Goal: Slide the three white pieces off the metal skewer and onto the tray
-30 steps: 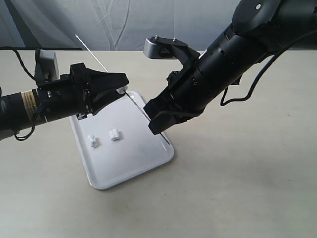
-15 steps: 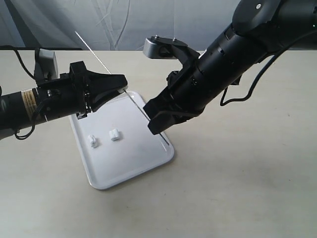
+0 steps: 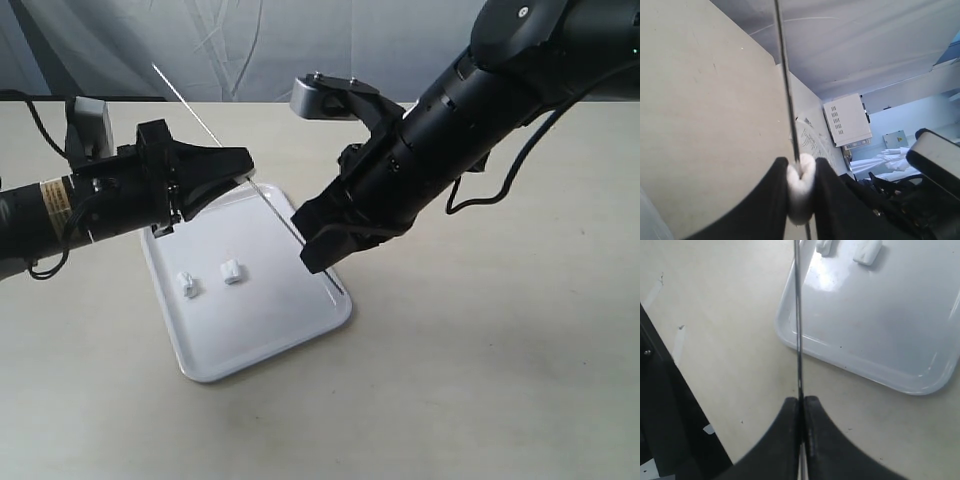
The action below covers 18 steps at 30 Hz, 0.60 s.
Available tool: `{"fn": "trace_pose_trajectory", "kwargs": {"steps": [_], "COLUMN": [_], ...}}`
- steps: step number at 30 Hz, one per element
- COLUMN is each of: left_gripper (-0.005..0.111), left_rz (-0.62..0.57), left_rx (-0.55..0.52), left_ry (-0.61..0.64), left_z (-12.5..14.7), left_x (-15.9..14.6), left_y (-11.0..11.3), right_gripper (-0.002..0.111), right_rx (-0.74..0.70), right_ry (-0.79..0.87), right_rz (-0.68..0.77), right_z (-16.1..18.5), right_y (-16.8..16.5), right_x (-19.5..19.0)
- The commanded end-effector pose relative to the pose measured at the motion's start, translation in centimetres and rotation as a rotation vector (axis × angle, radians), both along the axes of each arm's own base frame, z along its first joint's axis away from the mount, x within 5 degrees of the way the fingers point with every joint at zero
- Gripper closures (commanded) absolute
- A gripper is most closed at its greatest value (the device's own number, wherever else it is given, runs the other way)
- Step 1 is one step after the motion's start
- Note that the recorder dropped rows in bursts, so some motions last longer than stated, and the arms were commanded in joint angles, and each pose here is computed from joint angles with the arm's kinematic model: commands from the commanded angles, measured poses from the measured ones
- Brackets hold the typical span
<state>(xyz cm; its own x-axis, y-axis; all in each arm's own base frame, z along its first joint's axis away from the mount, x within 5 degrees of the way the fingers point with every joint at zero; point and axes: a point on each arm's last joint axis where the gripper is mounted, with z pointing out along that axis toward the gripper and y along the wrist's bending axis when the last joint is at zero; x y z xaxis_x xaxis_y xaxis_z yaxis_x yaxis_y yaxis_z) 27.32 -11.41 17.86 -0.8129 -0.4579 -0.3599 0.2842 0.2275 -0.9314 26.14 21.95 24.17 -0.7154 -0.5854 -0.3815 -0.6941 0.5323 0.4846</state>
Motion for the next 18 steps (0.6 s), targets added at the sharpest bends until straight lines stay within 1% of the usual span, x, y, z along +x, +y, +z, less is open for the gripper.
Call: {"fn": "trace_pose_trajectory", "kwargs": {"steps": [1, 6, 11, 18], "left_gripper": [0.091, 0.091, 0.091, 0.091], "left_rz": [0.104, 0.175, 0.271, 0.342], "left_rx": [-0.027, -0.021, -0.029, -0.033], "left_ry": [-0.025, -0.028, -0.020, -0.011], "left_z": [0.6, 0.6, 0.6, 0.6], "left_x": [1.1, 1.7, 2.3, 2.5], "left_y": [2.0, 4.3, 7.0, 9.2], "right_gripper": [0.109, 0.109, 0.109, 0.109], "right_rx": [-0.034, -0.044, -0.063, -0.074], "right_ry": [0.025, 0.043, 0.051, 0.064], "right_rz": [0.059, 0.077, 0.098, 0.116], "right_z": [-0.1, 0.0, -0.1, -0.1], "right_y": [-0.3, -0.5, -0.6, -0.8], "right_x": [-0.6, -0.9, -1.1, -1.2]}}
